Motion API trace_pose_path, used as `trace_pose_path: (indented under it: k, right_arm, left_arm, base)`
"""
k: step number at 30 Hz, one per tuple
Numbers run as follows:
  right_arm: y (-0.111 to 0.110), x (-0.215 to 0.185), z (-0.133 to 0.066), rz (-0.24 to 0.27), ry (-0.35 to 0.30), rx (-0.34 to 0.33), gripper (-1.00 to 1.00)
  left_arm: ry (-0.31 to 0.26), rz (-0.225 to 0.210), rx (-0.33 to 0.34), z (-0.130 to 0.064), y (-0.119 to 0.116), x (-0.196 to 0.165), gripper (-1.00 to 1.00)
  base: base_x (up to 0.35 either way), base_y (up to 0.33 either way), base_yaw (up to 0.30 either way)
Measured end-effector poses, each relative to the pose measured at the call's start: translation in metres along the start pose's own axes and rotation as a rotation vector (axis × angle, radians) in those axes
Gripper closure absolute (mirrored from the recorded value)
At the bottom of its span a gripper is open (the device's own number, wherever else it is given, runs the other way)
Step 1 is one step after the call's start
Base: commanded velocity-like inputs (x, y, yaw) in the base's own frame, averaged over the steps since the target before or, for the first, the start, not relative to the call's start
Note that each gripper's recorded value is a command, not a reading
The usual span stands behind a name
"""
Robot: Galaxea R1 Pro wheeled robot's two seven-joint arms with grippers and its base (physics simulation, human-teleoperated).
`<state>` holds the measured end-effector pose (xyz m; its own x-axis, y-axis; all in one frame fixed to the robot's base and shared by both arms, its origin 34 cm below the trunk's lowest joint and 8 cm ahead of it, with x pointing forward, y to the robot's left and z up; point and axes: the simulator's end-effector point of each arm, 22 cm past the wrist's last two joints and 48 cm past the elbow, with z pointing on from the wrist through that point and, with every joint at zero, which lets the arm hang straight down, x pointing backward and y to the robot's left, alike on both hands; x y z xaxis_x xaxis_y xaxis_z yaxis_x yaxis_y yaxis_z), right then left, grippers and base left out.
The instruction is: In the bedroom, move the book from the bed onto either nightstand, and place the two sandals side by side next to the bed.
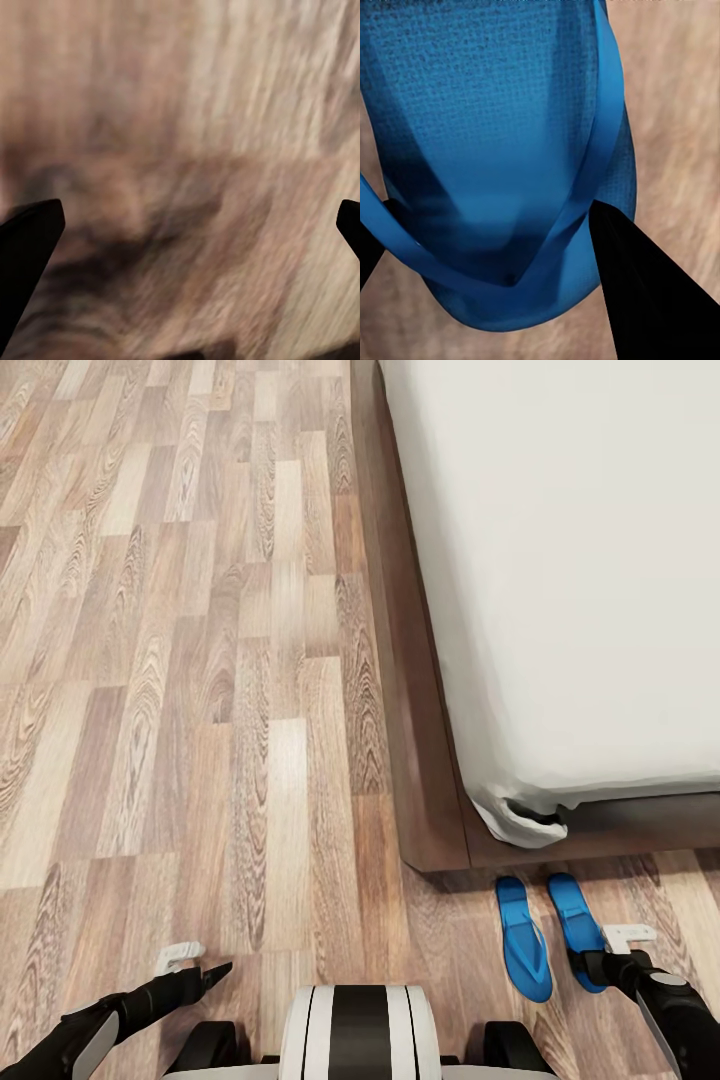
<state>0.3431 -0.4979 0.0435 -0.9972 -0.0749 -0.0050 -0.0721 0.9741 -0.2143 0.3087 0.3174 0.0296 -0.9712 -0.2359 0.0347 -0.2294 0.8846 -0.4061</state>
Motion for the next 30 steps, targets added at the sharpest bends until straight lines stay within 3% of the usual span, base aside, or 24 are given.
trace_pose_path:
  k: [30]
  right_arm:
    - [-0.0004, -0.0097, -0.0024, 0.004, -0.033, -0.001, 1.0]
  left_arm:
    - [-0.022, -0.003, 0.01, -0.0012, -0.004, -0.0073, -1.0]
  base:
    - [0.0, 0.0, 0.0]
